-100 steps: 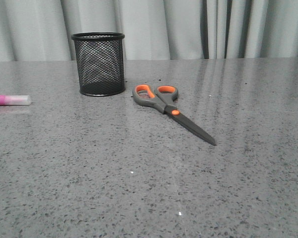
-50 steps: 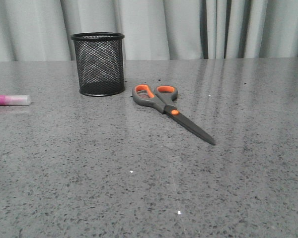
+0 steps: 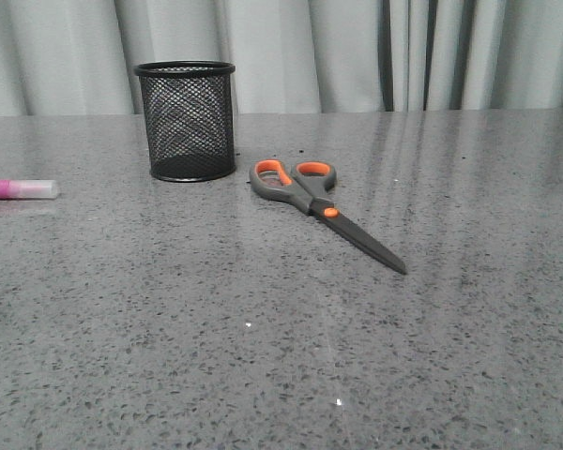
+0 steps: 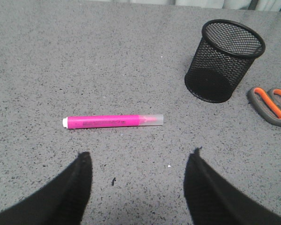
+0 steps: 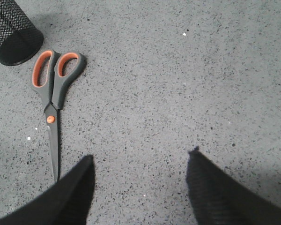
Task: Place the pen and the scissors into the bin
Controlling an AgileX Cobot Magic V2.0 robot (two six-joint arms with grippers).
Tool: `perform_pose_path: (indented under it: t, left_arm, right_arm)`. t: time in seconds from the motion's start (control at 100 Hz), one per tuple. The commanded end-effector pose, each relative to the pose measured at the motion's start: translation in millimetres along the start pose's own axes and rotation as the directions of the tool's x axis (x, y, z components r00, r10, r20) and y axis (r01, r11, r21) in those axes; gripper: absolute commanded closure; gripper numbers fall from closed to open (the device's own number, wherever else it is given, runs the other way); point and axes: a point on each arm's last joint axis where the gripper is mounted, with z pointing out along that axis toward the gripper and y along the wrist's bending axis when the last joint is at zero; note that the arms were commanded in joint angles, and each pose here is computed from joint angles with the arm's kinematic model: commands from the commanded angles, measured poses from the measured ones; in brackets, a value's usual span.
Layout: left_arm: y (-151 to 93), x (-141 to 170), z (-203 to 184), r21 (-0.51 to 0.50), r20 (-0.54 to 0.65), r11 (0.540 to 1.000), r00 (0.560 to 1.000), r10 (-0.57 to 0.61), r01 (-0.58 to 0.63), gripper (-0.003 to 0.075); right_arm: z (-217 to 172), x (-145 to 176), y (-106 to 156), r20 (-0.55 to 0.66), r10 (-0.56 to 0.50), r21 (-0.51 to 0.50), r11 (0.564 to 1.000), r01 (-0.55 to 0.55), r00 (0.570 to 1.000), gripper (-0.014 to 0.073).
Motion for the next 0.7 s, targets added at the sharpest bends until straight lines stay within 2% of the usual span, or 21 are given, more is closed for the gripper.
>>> perform_pose_path:
  t: [0.0, 0.13, 0.23, 0.34, 0.41, 0.5, 0.64, 0.69]
  left_arm:
    - [0.4, -20.0, 1.0, -0.003, 0.084, 1.0, 0.996, -0.002, 0.002, 0.0281]
    - [0.7, -27.6, 15.9, 0.025, 0.001, 0.995, 0.996, 0.094, -0.093, 0.0315]
    - [0.3, -37.7, 31.9, 0.08, -0.069, 0.979, 0.978, 0.195, -0.189, 0.0335]
    - [2.5, -49.8, 54.5, 0.147, -0.151, 0.945, 0.937, 0.315, -0.293, 0.0344]
    - [3.9, -57.1, 71.2, 0.214, -0.206, 0.912, 0.896, 0.393, -0.351, 0.0344]
    - [5.9, -65.5, 92.8, 0.326, -0.25, 0.835, 0.812, 0.528, -0.443, 0.0344]
    - [11.1, -77.4, 125.3, 0.469, -0.206, 0.652, 0.645, 0.736, -0.595, 0.0344]
    - [13.2, -80.4, 136.7, 0.516, -0.172, 0.571, 0.575, 0.8, -0.639, 0.0344]
  right_arm:
    - [-6.3, -14.3, 0.5, 0.085, -0.032, 0.014, 0.999, 0.031, 0.996, 0.0153]
    - [-6.3, -14.1, 0.5, 0.082, -0.038, 0.014, 0.999, 0.037, 0.996, 0.0153]
    - [-6.3, -13.9, 0.5, 0.08, -0.051, 0.014, 0.999, 0.05, 0.995, 0.0153]
    - [-6.3, -13.7, 0.6, 0.078, -0.056, 0.014, 0.998, 0.055, 0.995, 0.0153]
    - [-6.3, -13.5, 0.6, 0.075, -0.066, 0.014, 0.998, 0.065, 0.995, 0.0153]
    - [-6.3, -13.3, 0.7, 0.073, -0.068, 0.014, 0.998, 0.067, 0.995, 0.0153]
    - [-6.3, -13.3, 0.7, 0.073, -0.068, 0.014, 0.998, 0.067, 0.995, 0.0153]
    - [-6.2, -13.1, 1.5, 0.072, -0.073, 0.01, 0.997, 0.072, 0.995, 0.0153]
